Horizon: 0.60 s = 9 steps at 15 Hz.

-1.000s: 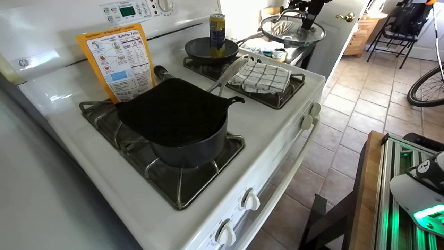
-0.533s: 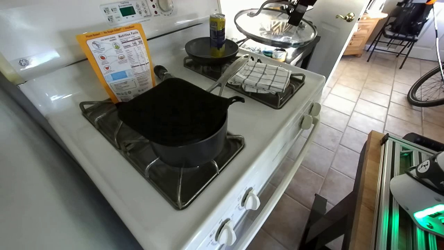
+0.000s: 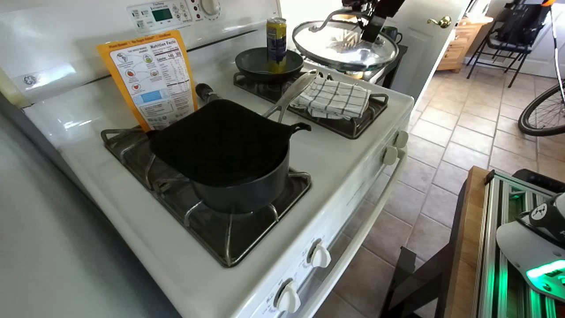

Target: Use the lid to cover the pot

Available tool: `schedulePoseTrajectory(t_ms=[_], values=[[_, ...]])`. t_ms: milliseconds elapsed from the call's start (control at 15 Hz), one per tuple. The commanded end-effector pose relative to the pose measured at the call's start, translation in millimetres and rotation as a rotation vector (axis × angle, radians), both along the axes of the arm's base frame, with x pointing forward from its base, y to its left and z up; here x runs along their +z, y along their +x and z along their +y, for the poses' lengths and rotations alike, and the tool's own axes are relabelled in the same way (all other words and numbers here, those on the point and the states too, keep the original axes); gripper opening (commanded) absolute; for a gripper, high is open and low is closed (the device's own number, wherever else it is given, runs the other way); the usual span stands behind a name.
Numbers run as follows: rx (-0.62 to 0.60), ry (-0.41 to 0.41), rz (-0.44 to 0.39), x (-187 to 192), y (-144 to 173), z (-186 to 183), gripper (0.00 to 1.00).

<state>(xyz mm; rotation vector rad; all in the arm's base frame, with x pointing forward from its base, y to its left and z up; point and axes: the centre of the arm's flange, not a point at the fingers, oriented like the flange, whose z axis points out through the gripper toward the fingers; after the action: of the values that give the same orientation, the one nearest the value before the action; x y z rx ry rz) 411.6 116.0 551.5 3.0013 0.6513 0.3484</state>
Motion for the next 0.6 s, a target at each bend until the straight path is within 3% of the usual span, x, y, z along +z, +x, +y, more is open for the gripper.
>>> schedulePoseTrajectory(t_ms=[0, 200, 533], values=[[0.091, -0.031, -0.015, -9.0, 39.2, 59.3, 0.05], [0.21, -0.084, -0.029, -15.6, 72.1, 122.4, 0.05], [0.34, -0.075, 0.019, -45.2, 103.3, 192.3, 0.05]])
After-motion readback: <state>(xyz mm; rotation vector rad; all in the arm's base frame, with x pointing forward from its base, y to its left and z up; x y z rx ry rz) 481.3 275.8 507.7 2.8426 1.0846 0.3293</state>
